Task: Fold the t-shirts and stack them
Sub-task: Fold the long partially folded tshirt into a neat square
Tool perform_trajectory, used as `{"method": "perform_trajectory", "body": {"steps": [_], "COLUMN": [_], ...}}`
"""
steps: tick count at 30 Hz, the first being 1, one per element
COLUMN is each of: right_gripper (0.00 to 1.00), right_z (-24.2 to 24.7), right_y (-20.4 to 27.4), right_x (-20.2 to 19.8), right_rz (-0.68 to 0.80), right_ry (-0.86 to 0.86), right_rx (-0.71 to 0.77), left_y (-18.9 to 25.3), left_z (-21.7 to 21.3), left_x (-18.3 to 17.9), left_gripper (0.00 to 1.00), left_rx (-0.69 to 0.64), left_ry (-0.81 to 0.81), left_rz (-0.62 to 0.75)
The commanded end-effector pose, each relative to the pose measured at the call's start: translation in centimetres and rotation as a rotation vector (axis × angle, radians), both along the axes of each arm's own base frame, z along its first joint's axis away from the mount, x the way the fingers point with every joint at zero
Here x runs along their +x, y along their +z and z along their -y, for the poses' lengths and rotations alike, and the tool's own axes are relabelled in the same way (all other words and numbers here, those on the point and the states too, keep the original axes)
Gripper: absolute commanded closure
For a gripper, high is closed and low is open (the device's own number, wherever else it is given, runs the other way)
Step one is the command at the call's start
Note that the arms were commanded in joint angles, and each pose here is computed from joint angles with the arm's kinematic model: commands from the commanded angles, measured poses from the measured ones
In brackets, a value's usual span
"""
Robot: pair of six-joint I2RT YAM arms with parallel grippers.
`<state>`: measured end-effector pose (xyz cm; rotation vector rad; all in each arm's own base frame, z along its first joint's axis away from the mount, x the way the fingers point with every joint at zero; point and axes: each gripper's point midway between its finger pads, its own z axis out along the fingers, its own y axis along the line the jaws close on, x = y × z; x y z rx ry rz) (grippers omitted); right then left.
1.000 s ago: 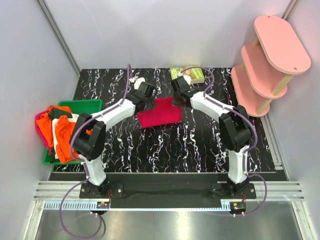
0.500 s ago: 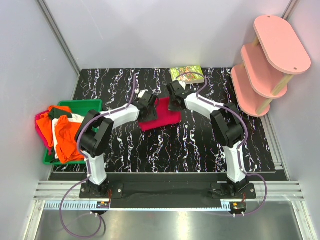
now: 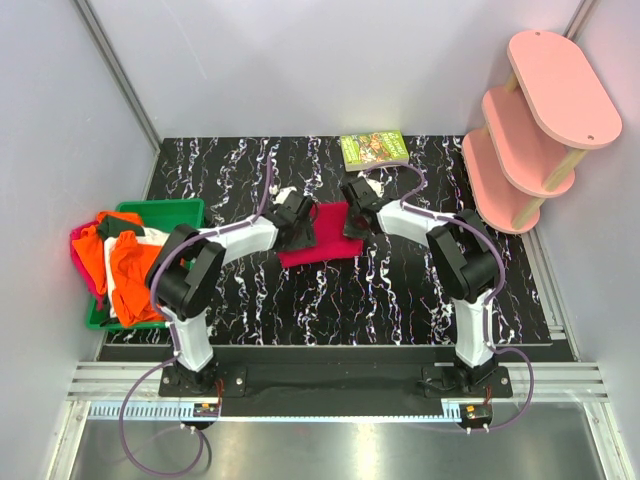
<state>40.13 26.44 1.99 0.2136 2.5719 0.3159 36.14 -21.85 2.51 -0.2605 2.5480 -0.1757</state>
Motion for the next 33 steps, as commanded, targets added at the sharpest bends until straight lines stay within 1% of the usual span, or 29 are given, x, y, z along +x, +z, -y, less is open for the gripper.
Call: {"method": "perform_trajectory", "body": {"steps": [1,2,3,4,6,9,12,13,14,15,16,17,18,19,20,27,31,33], "right_gripper": [0.83,0.8,0.77,0.71,0.68,0.66,0.71,0.75,0.86,0.94,0.98,1.0,1.0,1.0,1.0,1.0,1.0,1.0], "right_z": [1.4,1.4,1.2,1.1,1.0,1.0,0.8,0.6,0.5,0.7,0.6,0.4,0.5,0.4,0.3,0.6,0.7,0.8], "right_y": [1.1,1.9,3.8,4.8,7.5,9.7,9.6,9.4,9.1,8.1,7.8,7.4,6.5,6.0,5.6,2.8,1.4,0.6], "right_x": [-1.5,-1.2,-0.5,-0.2,0.4,0.5,-0.5,-0.9,-1.4,-2.3,-2.7,-3.3,-4.0,-4.4,-4.8,-5.9,-6.9,-7.7], "right_rz": [-0.021,-0.001,0.042,0.067,0.125,0.166,0.148,0.14,0.132,0.109,0.098,0.09,0.075,0.066,0.061,0.004,-0.044,-0.078], "right_ry": [0.018,0.018,0.016,0.017,0.011,0.004,0.025,0.038,0.047,0.056,0.064,0.075,0.081,0.085,0.09,0.089,0.091,0.088], "right_rx": [-0.068,-0.063,-0.047,-0.042,-0.022,0.004,0.023,0.024,0.025,0.014,0.011,0.008,-0.002,-0.005,-0.013,-0.032,-0.032,-0.026], "left_y": [1.4,2.1,2.9,4.5,6.1,8.4,8.8,8.6,8.1,7.6,6.9,6.5,5.9,5.2,4.8,2.9,0.8,-0.8], "left_z": [-0.5,-0.5,-0.5,-0.3,-0.2,0.2,0.8,1.2,1.3,1.4,1.5,1.6,1.5,1.2,1.2,0.5,0.7,0.6], "left_x": [-1.0,-0.7,-0.5,-0.1,0.2,0.6,0.6,0.4,0.2,-0.1,-0.6,-0.8,-1.0,-1.4,-1.5,-2.2,-3.2,-4.0], "left_gripper": [0.34,0.32,0.3,0.29,0.26,0.25,0.26,0.34,0.39,0.42,0.46,0.72,0.88,0.99,1.0,1.0,1.0,0.97], "left_rx": [0.014,0.012,0.004,-0.016,-0.034,-0.063,-0.076,-0.081,-0.076,-0.072,-0.068,-0.067,-0.058,-0.045,-0.044,-0.007,-0.006,0.006], "left_ry": [-0.008,-0.013,-0.016,-0.015,-0.019,-0.032,-0.053,-0.068,-0.077,-0.081,-0.091,-0.088,-0.086,-0.081,-0.076,-0.071,-0.079,-0.081], "left_rz": [0.019,0.039,0.062,0.105,0.145,0.192,0.196,0.187,0.175,0.164,0.145,0.135,0.125,0.113,0.105,0.073,-0.004,-0.061]}}
